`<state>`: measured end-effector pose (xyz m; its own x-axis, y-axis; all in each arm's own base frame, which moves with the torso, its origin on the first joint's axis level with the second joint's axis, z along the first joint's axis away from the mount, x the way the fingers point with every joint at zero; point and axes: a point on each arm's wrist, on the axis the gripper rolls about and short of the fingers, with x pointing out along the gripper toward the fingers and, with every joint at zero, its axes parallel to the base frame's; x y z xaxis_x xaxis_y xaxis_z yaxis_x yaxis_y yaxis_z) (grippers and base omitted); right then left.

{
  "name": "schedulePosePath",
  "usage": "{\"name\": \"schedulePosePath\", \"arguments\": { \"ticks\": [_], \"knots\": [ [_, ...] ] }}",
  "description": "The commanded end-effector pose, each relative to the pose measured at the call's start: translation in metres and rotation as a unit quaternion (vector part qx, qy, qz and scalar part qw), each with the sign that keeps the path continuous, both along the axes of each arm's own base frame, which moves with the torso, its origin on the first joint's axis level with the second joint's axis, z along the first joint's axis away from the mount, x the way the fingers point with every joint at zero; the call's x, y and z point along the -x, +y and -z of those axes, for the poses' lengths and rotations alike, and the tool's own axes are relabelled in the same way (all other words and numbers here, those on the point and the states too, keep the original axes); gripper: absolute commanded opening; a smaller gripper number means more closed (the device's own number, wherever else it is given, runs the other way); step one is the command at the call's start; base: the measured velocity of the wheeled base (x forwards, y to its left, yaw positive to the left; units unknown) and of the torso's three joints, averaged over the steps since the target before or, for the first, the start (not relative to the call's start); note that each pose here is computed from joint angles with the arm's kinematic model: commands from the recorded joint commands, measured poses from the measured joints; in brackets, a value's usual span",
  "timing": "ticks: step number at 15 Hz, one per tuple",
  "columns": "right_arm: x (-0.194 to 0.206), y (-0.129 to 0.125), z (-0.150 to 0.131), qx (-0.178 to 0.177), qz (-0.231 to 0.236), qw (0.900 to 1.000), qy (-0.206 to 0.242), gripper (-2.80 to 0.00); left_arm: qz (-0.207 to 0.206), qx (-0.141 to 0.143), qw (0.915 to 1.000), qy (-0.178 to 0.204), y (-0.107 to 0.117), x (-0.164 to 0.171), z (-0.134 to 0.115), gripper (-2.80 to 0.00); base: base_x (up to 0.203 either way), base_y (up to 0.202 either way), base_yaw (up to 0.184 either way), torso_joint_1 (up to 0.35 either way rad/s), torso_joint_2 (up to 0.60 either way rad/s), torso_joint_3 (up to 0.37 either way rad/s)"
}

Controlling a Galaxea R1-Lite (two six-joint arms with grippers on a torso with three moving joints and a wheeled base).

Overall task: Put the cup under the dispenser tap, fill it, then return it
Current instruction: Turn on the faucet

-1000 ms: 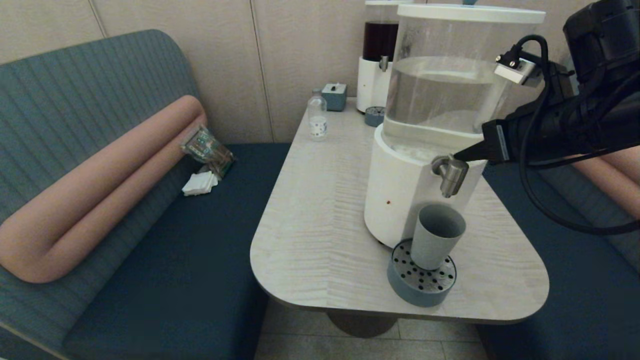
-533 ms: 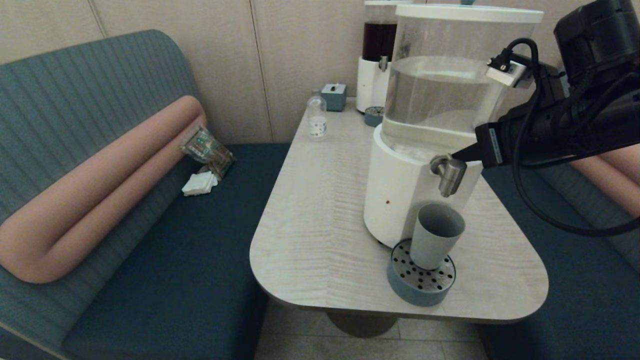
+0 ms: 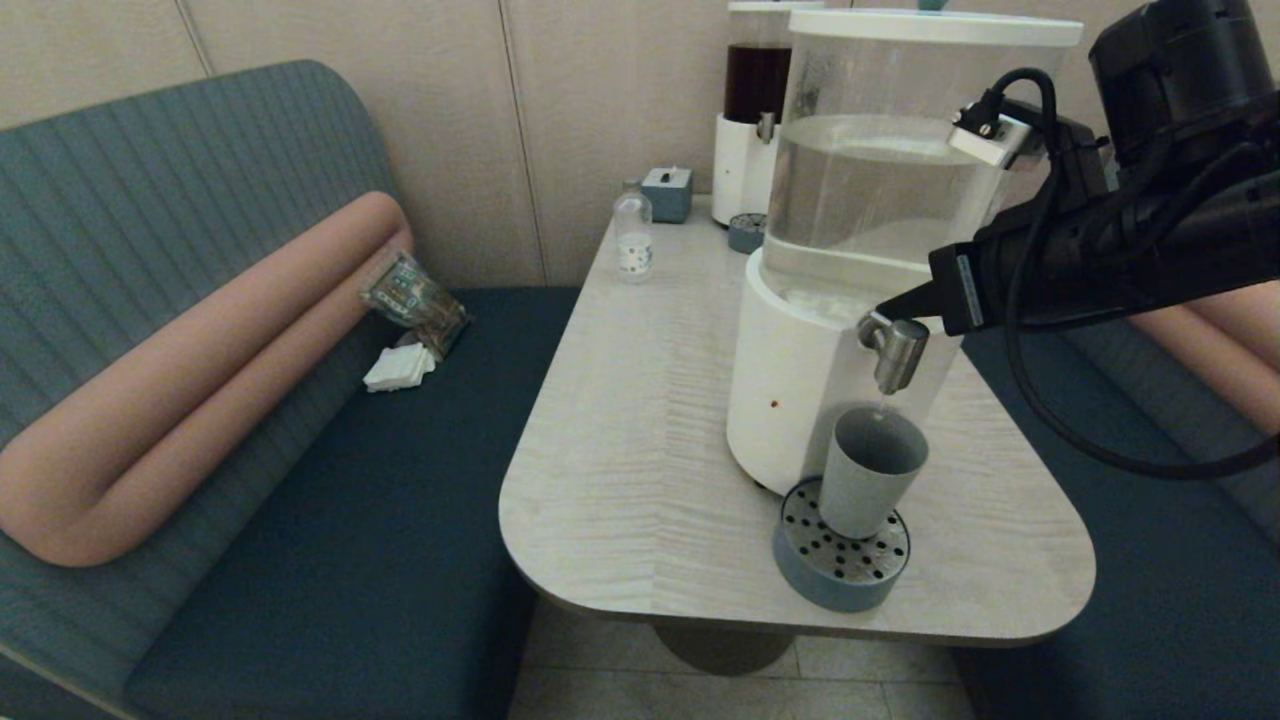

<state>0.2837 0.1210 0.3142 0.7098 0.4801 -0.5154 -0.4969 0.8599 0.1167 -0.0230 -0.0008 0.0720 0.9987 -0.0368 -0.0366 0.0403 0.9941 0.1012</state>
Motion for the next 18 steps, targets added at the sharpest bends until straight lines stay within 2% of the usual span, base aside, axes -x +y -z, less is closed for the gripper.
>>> {"name": "schedulePosePath", "arguments": {
  "ticks": [1, 5, 9, 11, 18],
  "knots": [
    [0.001, 0.003, 0.001, 0.0, -0.01, 1.0, 0.005, -2.8, 0.0, 0.0, 1.0, 0.001, 0.0, 0.0, 0.0, -2.8, 0.0, 0.0, 0.0, 0.0, 0.0, 0.0],
    [0.004, 0.01, 0.004, 0.007, -0.027, 1.0, 0.006, -2.8, 0.0, 0.0, 1.0, 0.001, 0.0, 0.0, 0.0, -2.8, 0.0, 0.0, 0.0, 0.0, 0.0, 0.0],
    [0.001, 0.007, 0.001, 0.0, -0.015, 1.0, -0.012, -2.8, 0.0, 0.0, 1.0, 0.001, 0.0, 0.0, 0.0, -2.8, 0.0, 0.0, 0.0, 0.0, 0.0, 0.0],
    [0.001, 0.001, 0.0, -0.003, -0.004, 1.0, -0.014, -2.8, 0.0, 0.0, 1.0, 0.001, 0.0, 0.0, 0.0, -2.8, 0.0, 0.0, 0.0, 0.0, 0.0, 0.0],
    [0.023, -0.031, -0.028, -0.021, 0.034, 0.997, -0.068, -2.8, 0.0, 0.0, 1.0, 0.001, 0.0, 0.0, 0.0, -2.8, 0.0, 0.0, 0.0, 0.0, 0.0, 0.0]
  ]
}}
